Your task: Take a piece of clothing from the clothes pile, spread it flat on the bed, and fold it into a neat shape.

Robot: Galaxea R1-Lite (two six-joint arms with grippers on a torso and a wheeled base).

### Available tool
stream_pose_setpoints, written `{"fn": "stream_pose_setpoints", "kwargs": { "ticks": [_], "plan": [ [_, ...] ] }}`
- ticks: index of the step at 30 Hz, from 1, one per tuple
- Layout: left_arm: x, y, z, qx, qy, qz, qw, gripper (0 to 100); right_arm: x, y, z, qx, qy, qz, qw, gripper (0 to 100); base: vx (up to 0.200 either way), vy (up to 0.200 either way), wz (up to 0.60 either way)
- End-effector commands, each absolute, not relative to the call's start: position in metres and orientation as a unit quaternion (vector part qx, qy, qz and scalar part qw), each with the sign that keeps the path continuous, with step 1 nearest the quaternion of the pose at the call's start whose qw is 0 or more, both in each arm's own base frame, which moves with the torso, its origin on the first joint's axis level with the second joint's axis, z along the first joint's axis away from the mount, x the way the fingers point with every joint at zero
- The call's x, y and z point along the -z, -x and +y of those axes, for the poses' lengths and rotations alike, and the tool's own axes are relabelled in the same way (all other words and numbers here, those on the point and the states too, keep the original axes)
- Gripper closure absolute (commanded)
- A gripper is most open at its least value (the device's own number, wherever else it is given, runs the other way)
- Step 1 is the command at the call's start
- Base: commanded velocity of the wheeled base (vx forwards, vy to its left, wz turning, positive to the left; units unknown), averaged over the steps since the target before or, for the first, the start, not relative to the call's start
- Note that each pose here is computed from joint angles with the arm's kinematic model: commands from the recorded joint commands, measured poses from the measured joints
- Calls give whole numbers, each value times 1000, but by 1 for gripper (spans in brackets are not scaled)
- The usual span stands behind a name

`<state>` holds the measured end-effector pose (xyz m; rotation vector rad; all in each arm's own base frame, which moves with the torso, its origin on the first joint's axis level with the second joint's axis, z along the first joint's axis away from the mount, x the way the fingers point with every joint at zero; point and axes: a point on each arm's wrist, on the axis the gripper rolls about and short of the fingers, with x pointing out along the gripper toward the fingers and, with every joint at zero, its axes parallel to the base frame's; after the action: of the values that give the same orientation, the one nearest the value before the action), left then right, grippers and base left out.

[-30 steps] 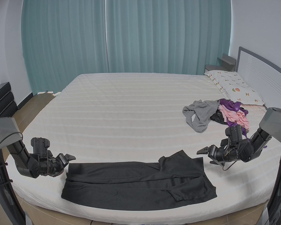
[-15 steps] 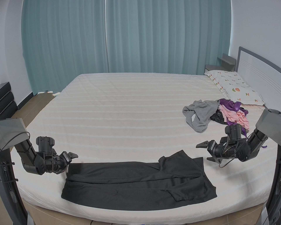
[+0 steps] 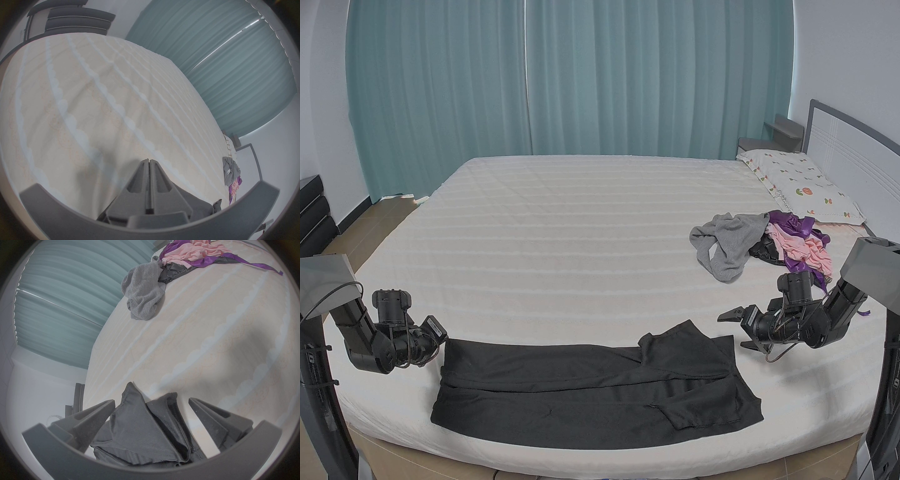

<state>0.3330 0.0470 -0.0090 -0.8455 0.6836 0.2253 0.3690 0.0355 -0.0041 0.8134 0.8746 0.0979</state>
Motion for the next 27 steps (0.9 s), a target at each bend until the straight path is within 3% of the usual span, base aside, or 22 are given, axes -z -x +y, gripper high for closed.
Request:
{"fn": "stream_pose_setpoints", "kwargs": {
  "ticks": [1,27],
  "plan": [
    [9,-331,51,-115,403,322,849,100,6,-371,37,-47,-383,412,826,0,0,0,0],
    [9,-331,53,-117,406,320,848,100,12,-378,56,-62,-392,420,816,0,0,0,0]
  ]
}}
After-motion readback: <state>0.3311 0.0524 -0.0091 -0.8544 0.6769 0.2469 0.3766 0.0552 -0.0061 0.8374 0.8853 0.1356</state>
